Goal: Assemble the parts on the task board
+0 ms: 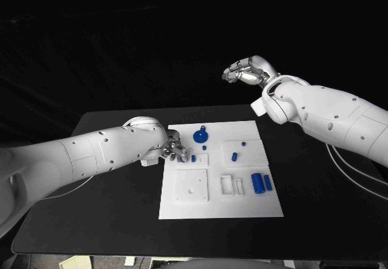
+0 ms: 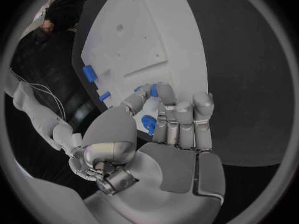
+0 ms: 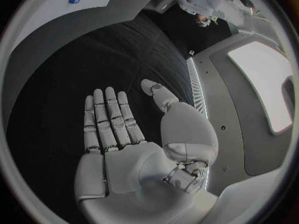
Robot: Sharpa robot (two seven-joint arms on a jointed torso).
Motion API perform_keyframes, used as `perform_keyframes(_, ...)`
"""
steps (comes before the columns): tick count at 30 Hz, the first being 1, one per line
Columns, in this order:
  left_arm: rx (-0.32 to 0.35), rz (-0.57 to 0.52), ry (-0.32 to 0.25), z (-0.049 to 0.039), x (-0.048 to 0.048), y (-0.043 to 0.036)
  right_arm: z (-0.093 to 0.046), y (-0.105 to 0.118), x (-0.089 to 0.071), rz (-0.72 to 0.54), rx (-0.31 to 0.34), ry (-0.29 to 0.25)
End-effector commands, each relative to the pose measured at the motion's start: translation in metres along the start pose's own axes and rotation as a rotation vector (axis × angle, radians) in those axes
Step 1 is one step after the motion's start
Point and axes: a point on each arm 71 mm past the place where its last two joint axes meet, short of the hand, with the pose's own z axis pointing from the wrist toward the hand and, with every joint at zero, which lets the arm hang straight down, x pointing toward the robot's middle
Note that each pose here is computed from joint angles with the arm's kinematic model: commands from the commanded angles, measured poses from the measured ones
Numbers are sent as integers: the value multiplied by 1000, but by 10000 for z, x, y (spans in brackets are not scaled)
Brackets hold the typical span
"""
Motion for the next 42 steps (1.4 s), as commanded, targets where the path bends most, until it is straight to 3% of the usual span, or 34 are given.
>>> perform_keyframes(1,6,-2,9,13,26,-14,0,8,7,-2,-6,8)
perform_keyframes(12,3,-4,-13,23,-2,-11,1,9,11,-2,-6,8)
perform_keyframes(24,-7,16,47,47,40,-14,-3,18,19,0,-9,11)
perform_keyframes(42,10,-54,10,40,4,28,-3,16,21,0,-8,11)
